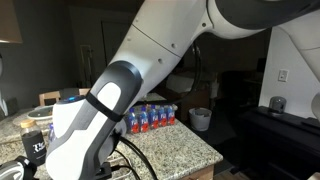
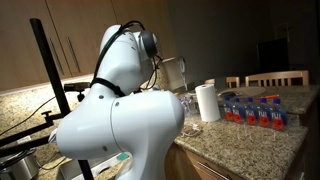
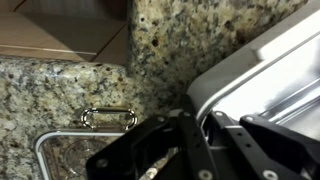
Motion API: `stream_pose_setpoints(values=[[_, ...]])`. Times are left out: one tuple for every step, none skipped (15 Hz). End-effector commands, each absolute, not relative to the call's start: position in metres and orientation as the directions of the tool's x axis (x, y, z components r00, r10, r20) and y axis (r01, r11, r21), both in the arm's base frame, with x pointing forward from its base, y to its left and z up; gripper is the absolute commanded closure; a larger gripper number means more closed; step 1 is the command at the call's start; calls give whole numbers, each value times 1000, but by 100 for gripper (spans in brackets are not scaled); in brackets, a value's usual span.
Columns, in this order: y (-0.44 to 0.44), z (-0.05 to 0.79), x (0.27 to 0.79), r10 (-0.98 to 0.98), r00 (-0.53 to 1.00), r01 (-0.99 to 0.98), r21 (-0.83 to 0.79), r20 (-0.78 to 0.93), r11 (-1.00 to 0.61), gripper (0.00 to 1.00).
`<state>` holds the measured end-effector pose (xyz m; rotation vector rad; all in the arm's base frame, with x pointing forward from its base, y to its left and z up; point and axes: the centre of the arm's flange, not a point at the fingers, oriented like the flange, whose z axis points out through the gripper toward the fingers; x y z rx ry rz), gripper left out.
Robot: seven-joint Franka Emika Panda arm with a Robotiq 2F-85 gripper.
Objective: Put the bow on the lid
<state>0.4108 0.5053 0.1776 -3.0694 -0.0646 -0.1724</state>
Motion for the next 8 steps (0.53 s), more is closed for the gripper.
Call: stream_pose_setpoints(values=[[472,206,430,-118,986,-113,-54,115,-992,94],[460,209,439,-165,979,-160,-53,116,-986,94],[449,212,446,-211,971,-206,-56,116,-977,95],[437,214,454,-254,961,-249,-55,112,-967,95],[424,217,460,-295,949,-291,-58,110,-955,95],[411,218,466,-330,938,-325,-60,109,-944,95],[397,218,471,-366,925,-362,-58,106,-930,95],[384,218,474,-396,913,-392,-54,101,-918,95]])
